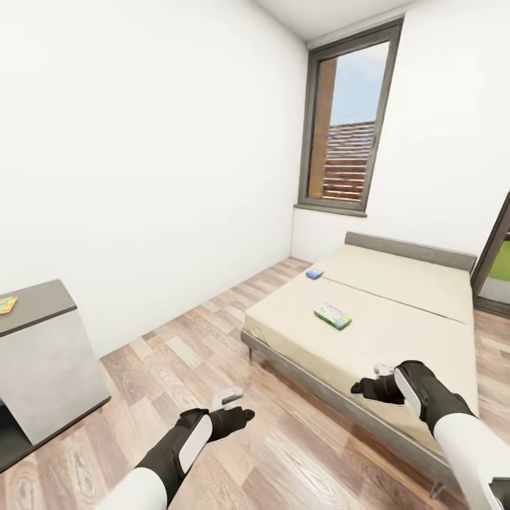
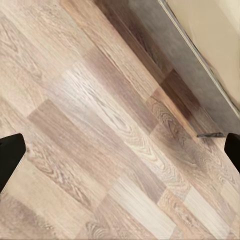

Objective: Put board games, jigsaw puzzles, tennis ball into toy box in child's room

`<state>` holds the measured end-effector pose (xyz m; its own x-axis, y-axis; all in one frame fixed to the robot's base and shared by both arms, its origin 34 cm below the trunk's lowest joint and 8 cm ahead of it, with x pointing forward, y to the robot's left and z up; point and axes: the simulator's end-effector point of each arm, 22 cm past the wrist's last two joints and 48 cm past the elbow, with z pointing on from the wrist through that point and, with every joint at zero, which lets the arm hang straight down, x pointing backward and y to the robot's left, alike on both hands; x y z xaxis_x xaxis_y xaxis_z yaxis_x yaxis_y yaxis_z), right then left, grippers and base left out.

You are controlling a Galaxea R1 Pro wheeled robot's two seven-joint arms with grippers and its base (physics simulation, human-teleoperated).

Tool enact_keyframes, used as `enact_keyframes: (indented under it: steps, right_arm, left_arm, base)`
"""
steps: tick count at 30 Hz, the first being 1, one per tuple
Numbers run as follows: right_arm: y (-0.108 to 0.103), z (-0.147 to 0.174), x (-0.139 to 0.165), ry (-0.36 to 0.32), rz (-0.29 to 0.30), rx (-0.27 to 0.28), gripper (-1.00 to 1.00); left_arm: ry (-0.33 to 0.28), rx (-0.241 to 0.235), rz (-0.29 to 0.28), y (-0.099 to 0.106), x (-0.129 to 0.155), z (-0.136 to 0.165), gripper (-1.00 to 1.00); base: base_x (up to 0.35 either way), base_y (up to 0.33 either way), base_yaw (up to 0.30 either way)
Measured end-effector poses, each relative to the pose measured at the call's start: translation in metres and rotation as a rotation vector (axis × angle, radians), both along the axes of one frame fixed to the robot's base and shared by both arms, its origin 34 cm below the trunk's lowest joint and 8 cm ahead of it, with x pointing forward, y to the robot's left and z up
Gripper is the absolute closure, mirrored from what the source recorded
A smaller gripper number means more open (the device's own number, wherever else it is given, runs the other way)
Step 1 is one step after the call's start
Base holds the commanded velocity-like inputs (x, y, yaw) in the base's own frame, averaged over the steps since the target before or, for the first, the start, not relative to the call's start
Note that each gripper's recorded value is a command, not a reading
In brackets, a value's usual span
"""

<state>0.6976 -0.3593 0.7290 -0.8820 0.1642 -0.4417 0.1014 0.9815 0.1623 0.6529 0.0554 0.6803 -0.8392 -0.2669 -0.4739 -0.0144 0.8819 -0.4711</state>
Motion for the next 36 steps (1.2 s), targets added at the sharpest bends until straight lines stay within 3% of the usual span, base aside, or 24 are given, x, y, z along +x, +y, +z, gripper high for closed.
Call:
enact_keyframes:
  steps: [21, 36]
  right_arm:
    - [0.0041, 0.0052, 0.0025, -0.011, 0.006, 0.025, -1.0]
    - [-0.0005, 0.0047, 0.0015, -0.008, -0.006, 0.027, -1.0]
  left_arm:
    - [-0.005, -0.005, 0.0, -0.0004, 0.001, 0.0013, -1.0]
    - [-0.008, -0.007, 0.0, -0.0001, 0.0019, 0.0019, -1.0]
  base:
    - [0.328, 0.132, -0.004]
    - [0.282, 0.22, -0.202]
